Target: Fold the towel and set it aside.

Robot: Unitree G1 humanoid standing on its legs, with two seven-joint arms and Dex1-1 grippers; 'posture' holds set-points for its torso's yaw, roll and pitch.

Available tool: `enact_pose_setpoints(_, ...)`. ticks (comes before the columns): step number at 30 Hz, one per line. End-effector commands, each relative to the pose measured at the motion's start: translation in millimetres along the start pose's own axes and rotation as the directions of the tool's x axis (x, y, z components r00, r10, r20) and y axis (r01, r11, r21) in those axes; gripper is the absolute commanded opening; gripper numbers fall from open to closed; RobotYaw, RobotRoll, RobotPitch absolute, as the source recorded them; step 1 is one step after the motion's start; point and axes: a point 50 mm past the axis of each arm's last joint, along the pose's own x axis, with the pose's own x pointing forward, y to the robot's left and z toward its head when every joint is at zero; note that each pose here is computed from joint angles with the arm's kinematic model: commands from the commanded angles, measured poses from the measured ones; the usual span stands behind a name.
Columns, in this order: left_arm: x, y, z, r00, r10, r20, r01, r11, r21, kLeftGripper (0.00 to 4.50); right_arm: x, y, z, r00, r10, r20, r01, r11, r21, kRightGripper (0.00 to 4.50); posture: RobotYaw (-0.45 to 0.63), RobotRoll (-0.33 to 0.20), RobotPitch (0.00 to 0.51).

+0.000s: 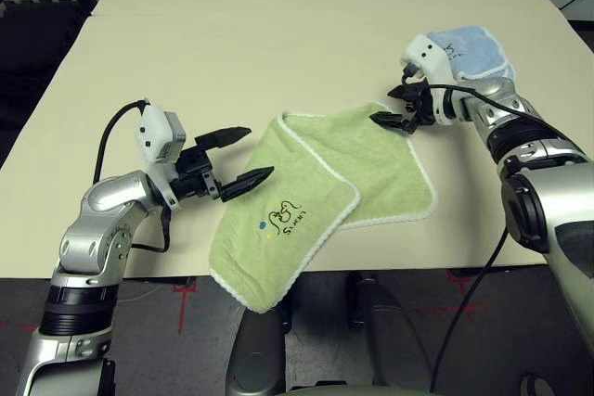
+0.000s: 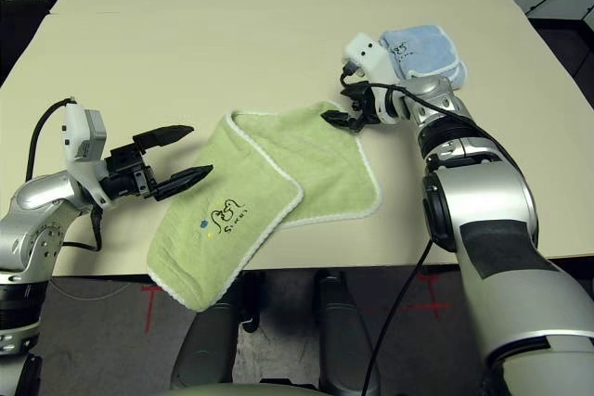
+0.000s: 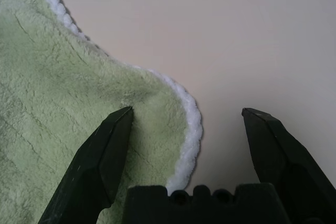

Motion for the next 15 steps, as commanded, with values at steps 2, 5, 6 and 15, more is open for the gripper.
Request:
enact_pose_setpoints(2, 0, -8, 0, 1.000, -0.025, -0.003, 0.025, 1.000, -0.006, 4.50, -2, -1, -4, 1.000, 0.006, -0.011, -0.005, 0.999, 0.036, 4.46, 0.14, 0.000, 0.271)
enact_pose_setpoints(5, 0, -10, 0, 1.000, -0.024, -0.004, 0.024, 1.000, -0.009, 4.50, -5, -3, 3, 0.999, 0.017, 0.041, -0.020, 0.997, 0.077, 4.46, 0.14, 0.000, 0.269)
enact_pose_setpoints(6, 0, -10, 0, 1.000, -0.025, -0.005, 0.025, 1.000, -0.009, 4.50, -6, -4, 5, 0.998, 0.016, 0.054, -0.021, 0.996, 0.088, 4.46, 0.14, 0.000, 0.266)
enact_pose_setpoints(15, 2, -12, 1, 1.000, -0.026, -0.001, 0.026, 1.000, -0.011, 4.50, -9, -10, 5, 0.997, -0.071, 0.020, 0.070, 0.997, 0.033, 4.46, 0.14, 0.000, 0.262)
